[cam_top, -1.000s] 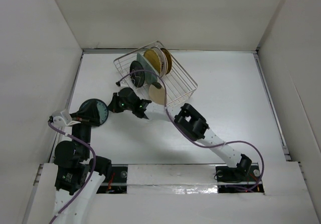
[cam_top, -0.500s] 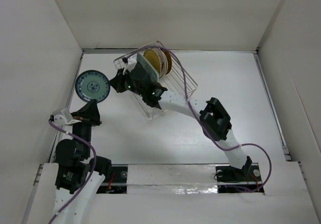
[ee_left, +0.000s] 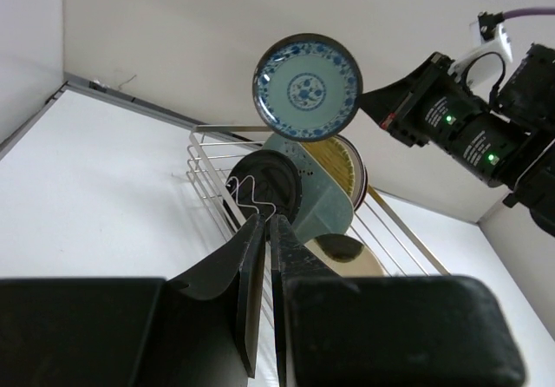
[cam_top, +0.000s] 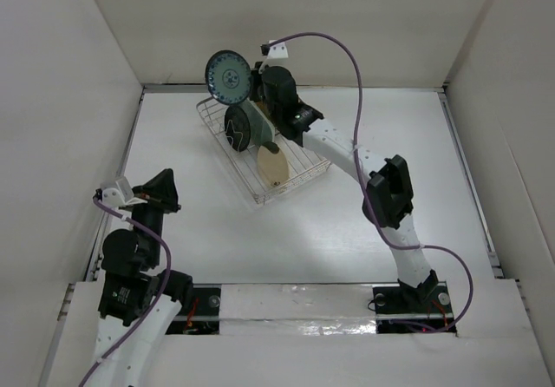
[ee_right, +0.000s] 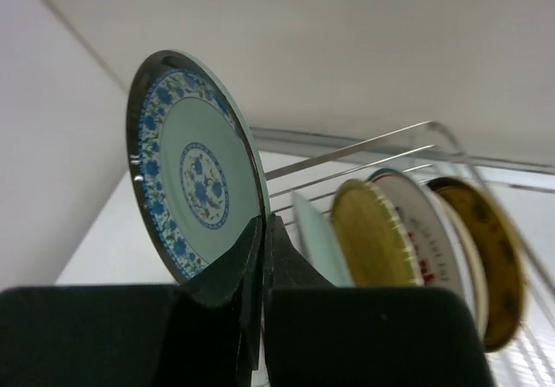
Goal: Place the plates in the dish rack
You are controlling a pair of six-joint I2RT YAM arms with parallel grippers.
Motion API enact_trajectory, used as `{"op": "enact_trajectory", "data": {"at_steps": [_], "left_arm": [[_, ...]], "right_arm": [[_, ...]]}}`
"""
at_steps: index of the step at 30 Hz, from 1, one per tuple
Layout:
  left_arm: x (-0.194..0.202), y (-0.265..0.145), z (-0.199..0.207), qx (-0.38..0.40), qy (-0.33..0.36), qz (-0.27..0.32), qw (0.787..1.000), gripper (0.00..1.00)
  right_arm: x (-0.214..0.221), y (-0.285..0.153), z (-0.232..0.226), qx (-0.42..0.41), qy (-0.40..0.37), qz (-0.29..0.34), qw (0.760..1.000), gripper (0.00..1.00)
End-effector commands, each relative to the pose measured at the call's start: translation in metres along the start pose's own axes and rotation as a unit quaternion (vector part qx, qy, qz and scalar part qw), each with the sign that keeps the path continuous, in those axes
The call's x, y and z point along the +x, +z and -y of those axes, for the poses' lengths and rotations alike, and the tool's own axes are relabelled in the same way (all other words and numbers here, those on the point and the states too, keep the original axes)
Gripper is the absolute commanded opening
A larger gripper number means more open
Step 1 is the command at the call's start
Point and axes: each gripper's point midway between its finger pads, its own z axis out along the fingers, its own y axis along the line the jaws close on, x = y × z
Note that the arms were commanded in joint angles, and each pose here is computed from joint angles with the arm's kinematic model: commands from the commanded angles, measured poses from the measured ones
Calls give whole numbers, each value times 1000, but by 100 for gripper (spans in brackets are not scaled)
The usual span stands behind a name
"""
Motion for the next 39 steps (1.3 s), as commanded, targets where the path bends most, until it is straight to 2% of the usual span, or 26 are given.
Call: {"op": "enact_trajectory", "data": {"at_steps": [1, 10, 11, 18, 24, 38, 39], "left_arm": [[-6, 5, 7, 14, -1, 13, 1000, 5], [-9, 2, 11, 25, -5, 17, 1000, 5], [-11, 1, 11, 27, -7, 21, 999, 5], [-17, -7, 18, 48, -18, 32, 998, 5], [-20, -11, 19, 53, -21, 37, 998, 6], [-20, -12, 18, 51, -21, 39, 998, 6], [-20, -12, 19, 52, -21, 38, 998, 6]], "right_arm": [[-25, -8, 6, 56, -57, 26, 996, 0], [11, -24, 17, 127, -170, -28, 977, 0], [3, -25, 17, 132, -172, -23, 976, 0], [0, -41, 10, 178, -257, -38, 949, 0], [28, -45, -1, 193, -311, -61, 929, 0], [75, -38, -21, 159, -308, -86, 934, 0], [84, -39, -25, 150, -311, -91, 934, 3]]}}
